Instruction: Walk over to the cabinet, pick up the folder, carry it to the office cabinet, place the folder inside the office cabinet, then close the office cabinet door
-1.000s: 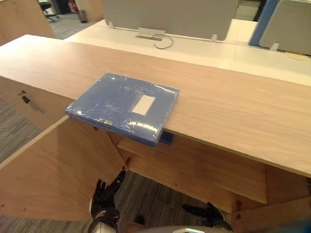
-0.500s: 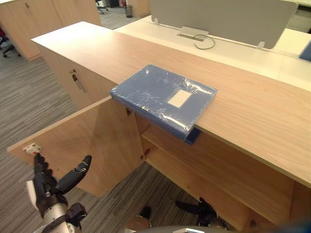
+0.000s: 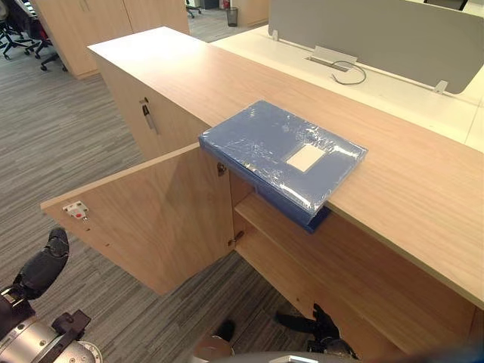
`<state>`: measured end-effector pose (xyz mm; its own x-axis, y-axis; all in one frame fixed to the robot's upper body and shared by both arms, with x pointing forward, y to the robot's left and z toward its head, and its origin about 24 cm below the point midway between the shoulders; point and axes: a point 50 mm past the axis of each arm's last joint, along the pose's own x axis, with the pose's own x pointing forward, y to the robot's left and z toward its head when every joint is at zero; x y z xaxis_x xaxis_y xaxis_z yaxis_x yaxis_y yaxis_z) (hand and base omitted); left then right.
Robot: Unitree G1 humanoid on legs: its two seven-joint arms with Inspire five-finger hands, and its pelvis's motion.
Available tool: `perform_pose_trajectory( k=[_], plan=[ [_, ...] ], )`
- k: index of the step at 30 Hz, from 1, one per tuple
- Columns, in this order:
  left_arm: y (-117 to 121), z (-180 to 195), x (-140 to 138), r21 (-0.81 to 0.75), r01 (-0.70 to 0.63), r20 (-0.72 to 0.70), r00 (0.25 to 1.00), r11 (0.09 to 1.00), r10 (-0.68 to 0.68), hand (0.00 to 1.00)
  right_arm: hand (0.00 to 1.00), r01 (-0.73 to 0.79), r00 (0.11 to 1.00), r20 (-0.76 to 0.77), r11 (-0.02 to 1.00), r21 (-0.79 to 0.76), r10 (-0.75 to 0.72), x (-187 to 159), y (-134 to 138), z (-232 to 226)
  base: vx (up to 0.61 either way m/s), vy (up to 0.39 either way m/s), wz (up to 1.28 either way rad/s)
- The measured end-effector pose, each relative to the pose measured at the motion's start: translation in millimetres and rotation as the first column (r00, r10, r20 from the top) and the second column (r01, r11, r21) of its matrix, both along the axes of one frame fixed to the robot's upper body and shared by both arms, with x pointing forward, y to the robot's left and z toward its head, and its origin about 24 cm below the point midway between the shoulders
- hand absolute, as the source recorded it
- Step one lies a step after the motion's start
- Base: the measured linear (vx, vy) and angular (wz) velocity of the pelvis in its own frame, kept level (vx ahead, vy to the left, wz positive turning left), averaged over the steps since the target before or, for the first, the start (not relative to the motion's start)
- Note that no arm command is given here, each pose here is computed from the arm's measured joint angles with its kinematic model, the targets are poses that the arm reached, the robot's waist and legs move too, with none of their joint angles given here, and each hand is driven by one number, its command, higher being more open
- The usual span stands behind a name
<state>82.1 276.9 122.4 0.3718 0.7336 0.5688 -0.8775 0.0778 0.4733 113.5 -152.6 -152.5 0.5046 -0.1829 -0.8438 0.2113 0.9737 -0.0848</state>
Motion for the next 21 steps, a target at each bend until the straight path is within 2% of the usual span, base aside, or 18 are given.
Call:
perform_pose_trajectory(
  k=[4,9,13,21],
  plan=[
    [-1.1,1.0,2.5,0.019,0.0,-0.006,1.0,1.0,0.0,1.0,1.0,-0.028,0.999,-0.018,1.0,-0.008,0.028,-2.6,-1.8,-2.4,0.02,-0.018,-0.12],
    [-3.9,7.0,13.6,0.092,0.063,-0.038,0.997,0.994,-0.06,1.0,1.0,-0.061,0.998,0.004,0.998,-0.035,0.061,4.4,-12.3,0.1,0.01,-0.016,-0.25],
    [-3.3,9.5,23.5,0.155,0.132,-0.103,0.988,0.979,-0.117,1.0,1.0,-0.076,0.997,0.015,0.995,-0.057,0.077,8.5,-19.6,1.8,-0.02,-0.014,-0.34],
    [-4.5,-2.5,43.8,0.168,0.286,-0.269,0.934,0.943,-0.235,1.0,1.0,-0.109,0.994,-0.021,0.99,-0.091,0.107,-1.7,-34.2,-0.1,-0.01,-0.021,-0.33]
  ],
)
